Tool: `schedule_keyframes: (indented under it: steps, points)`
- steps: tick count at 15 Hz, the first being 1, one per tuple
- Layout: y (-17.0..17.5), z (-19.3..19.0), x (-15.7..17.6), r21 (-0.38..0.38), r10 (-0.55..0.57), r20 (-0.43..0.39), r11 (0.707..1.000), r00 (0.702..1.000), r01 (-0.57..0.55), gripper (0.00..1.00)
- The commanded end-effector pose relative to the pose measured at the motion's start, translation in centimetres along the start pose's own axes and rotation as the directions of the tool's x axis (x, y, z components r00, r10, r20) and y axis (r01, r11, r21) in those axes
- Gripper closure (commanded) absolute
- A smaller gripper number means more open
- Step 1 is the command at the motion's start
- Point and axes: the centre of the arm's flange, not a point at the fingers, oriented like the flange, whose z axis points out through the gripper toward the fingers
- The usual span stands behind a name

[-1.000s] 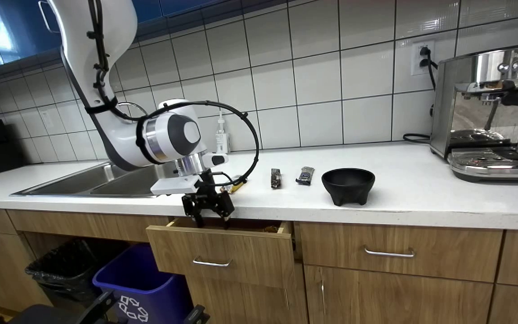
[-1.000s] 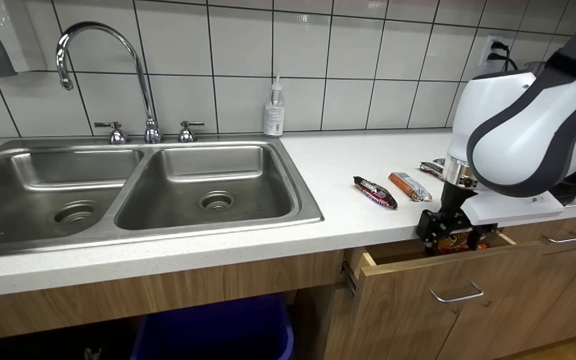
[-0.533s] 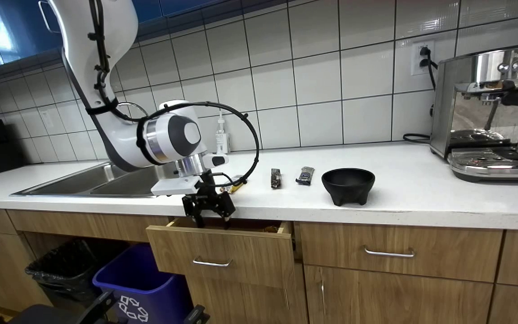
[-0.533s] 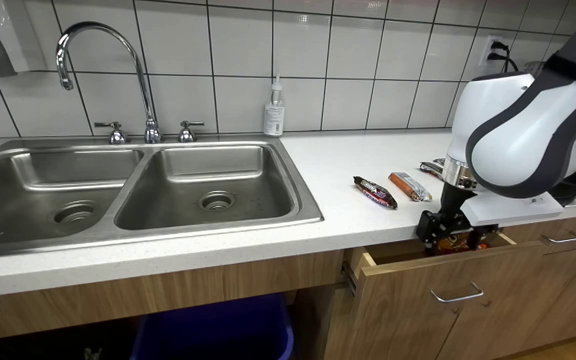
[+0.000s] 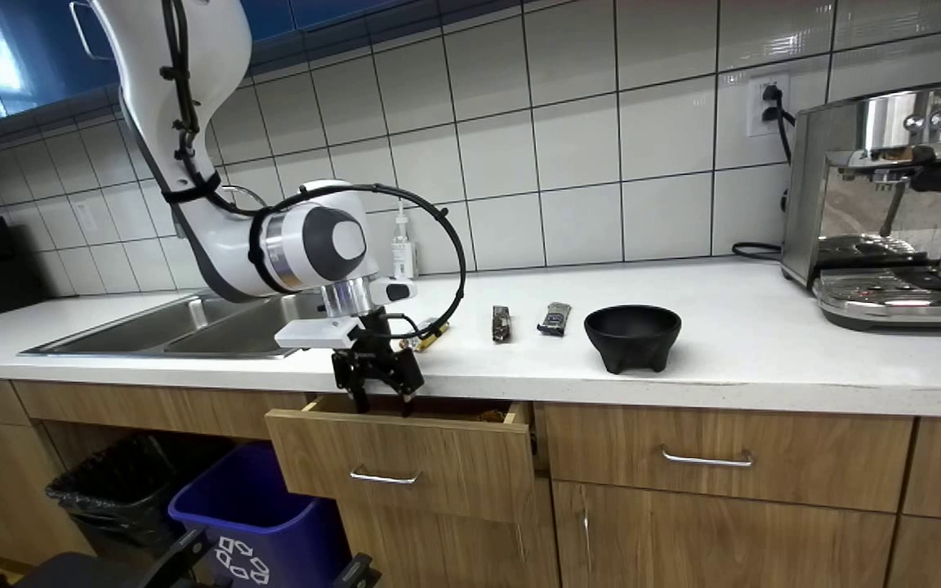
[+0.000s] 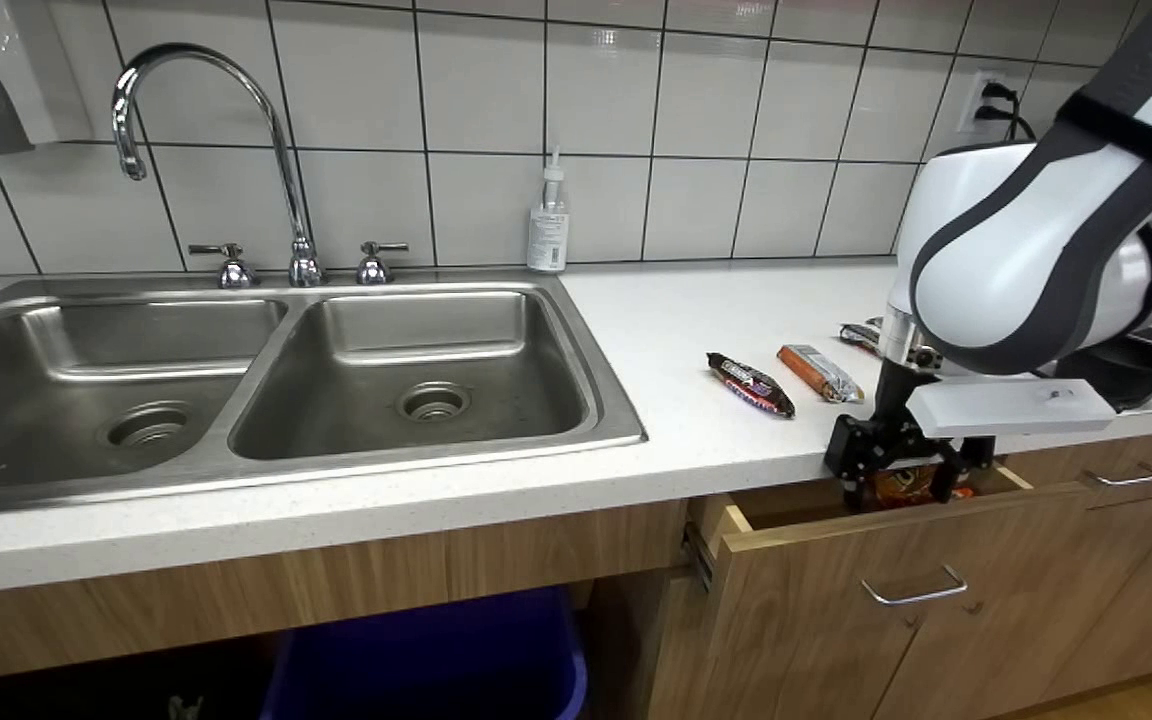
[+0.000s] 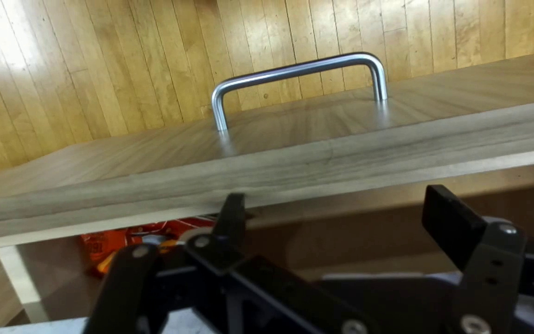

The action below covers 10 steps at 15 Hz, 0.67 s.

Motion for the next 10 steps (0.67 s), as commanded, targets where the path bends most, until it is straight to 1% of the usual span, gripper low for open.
schedule_keyframes:
  steps: [1,6,10]
  points:
    - [-0.97,0.15,0.93,0.017,0.013,0.039,1.0,0.999,-0.014,0.0]
    - [-1.54,0.01,1.19,0.0,-0.008,0.019,1.0,1.0,0.008,0.0]
    - [-1.69,-0.23,1.1,-0.037,-0.052,0.007,0.998,0.999,0.052,0.0]
